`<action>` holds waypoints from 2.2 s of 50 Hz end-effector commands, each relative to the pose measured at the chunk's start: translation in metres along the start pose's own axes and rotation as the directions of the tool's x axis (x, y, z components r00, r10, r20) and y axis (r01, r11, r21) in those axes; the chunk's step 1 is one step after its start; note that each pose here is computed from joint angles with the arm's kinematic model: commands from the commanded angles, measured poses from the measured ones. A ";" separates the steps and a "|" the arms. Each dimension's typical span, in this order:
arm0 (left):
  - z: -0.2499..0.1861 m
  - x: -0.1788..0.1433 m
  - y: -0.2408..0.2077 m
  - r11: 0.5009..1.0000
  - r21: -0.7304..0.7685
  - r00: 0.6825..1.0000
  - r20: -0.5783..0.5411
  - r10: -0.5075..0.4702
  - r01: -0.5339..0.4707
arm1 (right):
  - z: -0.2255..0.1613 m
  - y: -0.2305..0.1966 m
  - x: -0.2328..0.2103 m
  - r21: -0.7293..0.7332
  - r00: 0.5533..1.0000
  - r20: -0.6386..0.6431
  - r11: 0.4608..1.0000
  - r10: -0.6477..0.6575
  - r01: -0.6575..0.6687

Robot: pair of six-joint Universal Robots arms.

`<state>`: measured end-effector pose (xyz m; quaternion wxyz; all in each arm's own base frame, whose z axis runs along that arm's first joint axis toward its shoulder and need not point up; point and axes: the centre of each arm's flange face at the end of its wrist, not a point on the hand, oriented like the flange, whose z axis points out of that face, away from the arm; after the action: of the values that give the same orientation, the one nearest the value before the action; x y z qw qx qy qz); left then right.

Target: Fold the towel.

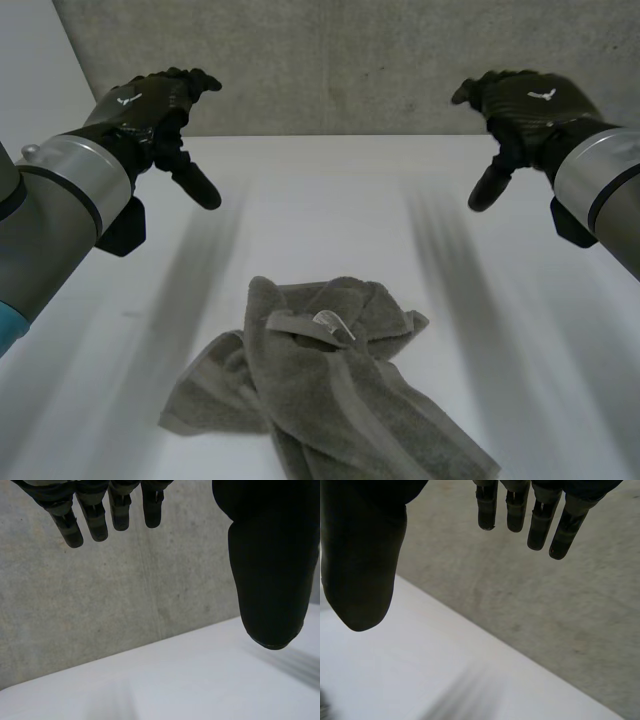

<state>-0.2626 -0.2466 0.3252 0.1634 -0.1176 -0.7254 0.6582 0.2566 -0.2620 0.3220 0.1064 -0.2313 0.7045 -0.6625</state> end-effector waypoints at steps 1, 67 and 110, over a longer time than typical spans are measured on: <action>-0.002 -0.011 0.026 0.988 -0.093 0.992 0.021 0.127 -0.125 | -0.005 0.013 -0.012 -0.087 0.990 0.143 0.996 -0.017 0.030; 0.000 -0.027 0.197 0.855 -0.493 0.986 -0.123 0.114 -0.161 | -0.050 0.173 -0.057 -0.473 0.941 0.311 0.881 0.133 0.031; -0.035 -0.027 0.034 0.983 0.030 0.982 -0.032 0.184 -0.183 | -0.035 0.028 0.036 -0.114 0.973 0.089 0.973 0.211 -0.200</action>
<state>-0.2397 -0.2279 0.2545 0.1247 -0.2124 -0.7371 0.6293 0.2341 -0.2336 0.2566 0.2291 -0.2283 0.7735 -0.5451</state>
